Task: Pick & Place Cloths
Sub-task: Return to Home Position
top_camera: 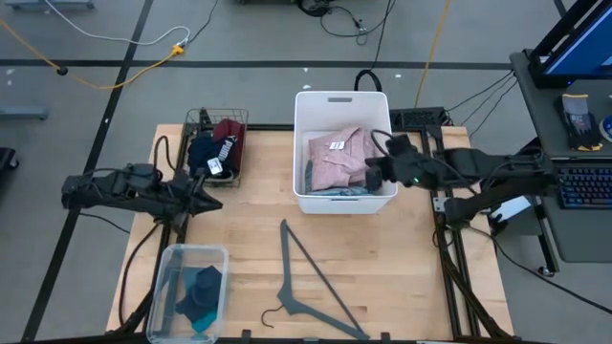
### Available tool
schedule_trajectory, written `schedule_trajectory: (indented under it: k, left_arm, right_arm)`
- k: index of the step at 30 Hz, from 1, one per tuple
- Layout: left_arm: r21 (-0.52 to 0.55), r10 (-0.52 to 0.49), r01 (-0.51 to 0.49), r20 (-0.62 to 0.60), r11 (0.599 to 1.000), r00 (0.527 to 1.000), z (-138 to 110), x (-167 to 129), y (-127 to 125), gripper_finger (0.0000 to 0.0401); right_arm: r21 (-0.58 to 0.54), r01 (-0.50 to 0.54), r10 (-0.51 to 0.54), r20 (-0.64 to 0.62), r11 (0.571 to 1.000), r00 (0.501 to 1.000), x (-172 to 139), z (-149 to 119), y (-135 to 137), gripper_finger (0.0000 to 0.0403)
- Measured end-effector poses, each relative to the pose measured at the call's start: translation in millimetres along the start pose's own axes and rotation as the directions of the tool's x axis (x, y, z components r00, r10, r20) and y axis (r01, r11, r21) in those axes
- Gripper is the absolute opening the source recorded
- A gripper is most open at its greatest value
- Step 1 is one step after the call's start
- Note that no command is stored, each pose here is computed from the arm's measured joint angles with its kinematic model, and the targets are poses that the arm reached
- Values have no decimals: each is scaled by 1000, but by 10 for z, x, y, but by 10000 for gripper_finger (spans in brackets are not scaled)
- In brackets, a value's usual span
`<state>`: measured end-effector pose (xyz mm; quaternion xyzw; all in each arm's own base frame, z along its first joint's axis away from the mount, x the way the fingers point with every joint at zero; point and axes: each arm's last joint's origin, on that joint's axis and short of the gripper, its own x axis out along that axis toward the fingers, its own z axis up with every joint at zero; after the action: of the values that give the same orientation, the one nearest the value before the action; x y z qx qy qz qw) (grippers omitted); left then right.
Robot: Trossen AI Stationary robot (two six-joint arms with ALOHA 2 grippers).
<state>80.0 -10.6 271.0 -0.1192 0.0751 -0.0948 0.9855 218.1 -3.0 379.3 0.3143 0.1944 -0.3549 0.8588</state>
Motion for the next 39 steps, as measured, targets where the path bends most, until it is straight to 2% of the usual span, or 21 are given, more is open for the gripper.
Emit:
schedule_trajectory:
  k: [4,11,19,25,28,33,39]
  left_arm:
    - [-18,21,-21,11,1000,1000,-22,-72,-5,21]
    - [-18,39,-38,43,999,998,-55,-204,-14,21]
    - [14,52,-53,68,999,996,-130,-320,1,21]
    - [-1,57,-57,43,998,997,-299,-206,49,21]
    - [-11,56,-55,49,998,997,-376,-128,74,21]
    - [-19,61,-60,57,998,996,-401,-101,84,21]
    - [-10,70,-69,64,998,995,-395,-102,85,21]
  right_arm:
    - [-108,-36,42,49,993,998,-206,-107,67,1]
    - [-216,-90,114,101,972,988,-479,-297,165,1]
    - [-312,-154,178,49,937,983,-585,-611,156,2]
    - [-297,-176,192,25,939,981,-473,-848,-78,1]
    - [-348,-262,279,-1,900,960,-446,-915,-203,1]
    - [-438,-399,442,-4,806,897,-446,-937,-440,1]
    - [-452,-420,502,73,787,862,-481,-930,-793,1]
